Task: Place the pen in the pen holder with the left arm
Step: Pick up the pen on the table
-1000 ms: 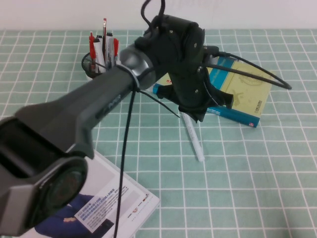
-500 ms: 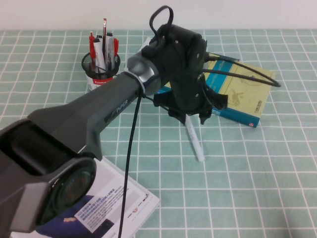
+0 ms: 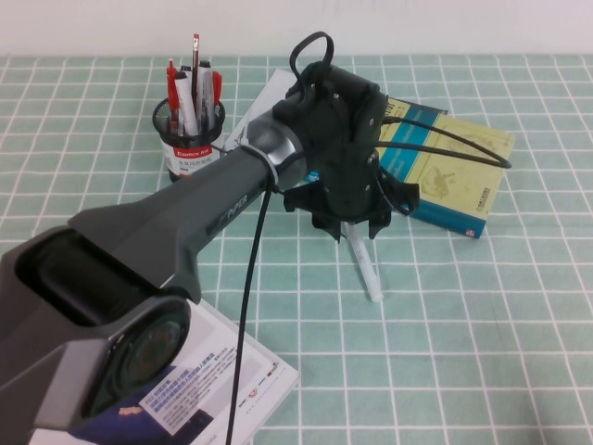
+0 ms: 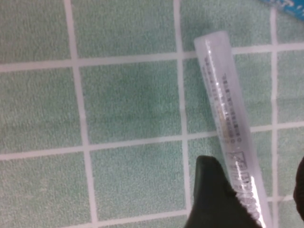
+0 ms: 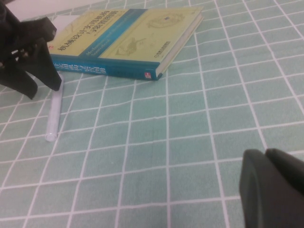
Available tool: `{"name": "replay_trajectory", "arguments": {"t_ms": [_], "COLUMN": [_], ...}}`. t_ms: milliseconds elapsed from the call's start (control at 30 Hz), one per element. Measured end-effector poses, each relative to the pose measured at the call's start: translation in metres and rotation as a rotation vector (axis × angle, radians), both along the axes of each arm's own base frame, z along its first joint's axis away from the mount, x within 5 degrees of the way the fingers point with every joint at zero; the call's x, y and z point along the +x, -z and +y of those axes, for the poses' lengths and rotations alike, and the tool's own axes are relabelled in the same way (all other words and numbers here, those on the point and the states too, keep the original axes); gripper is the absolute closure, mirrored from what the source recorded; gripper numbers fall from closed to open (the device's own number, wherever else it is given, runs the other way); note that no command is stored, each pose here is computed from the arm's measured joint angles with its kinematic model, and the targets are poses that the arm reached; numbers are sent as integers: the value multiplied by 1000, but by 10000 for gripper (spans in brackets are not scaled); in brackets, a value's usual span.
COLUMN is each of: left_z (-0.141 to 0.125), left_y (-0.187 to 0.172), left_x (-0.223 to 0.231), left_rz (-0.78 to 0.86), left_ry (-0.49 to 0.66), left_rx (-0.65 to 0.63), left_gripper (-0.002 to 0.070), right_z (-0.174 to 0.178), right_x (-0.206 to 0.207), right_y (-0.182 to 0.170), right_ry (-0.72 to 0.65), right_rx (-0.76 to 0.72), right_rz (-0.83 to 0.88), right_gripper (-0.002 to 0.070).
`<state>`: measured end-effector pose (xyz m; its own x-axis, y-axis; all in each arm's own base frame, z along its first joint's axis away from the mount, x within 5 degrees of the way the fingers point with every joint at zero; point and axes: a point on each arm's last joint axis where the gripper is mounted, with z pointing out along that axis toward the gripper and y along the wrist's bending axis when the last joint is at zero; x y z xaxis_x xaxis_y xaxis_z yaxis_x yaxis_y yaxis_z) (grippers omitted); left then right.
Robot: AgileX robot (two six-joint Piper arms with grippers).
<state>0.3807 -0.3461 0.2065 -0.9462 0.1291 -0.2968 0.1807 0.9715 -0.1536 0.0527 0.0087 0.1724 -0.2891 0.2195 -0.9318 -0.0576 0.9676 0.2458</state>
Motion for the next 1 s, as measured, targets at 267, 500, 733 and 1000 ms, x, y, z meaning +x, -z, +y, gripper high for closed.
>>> {"name": "replay_trajectory", "arguments": {"t_ms": [267,500,733,1000], "left_z": [-1,-2,-2,-1], "left_y": [17,23,23,23], "left_x": [-1,-1,0,-1], "left_rz": [51,67,64,65], "left_ry": [-6,-6,7,55], "left_rx": [26,33,37,57], "left_gripper": [356,356,383,529], "right_z": [0,0,0,0], "right_x": [0,0,0,0], "right_y": [0,0,0,0], "right_ry": [0,0,0,0], "right_rx": [0,0,0,0], "right_rz": [0,0,0,0], "right_gripper": [696,696,696,696]}}
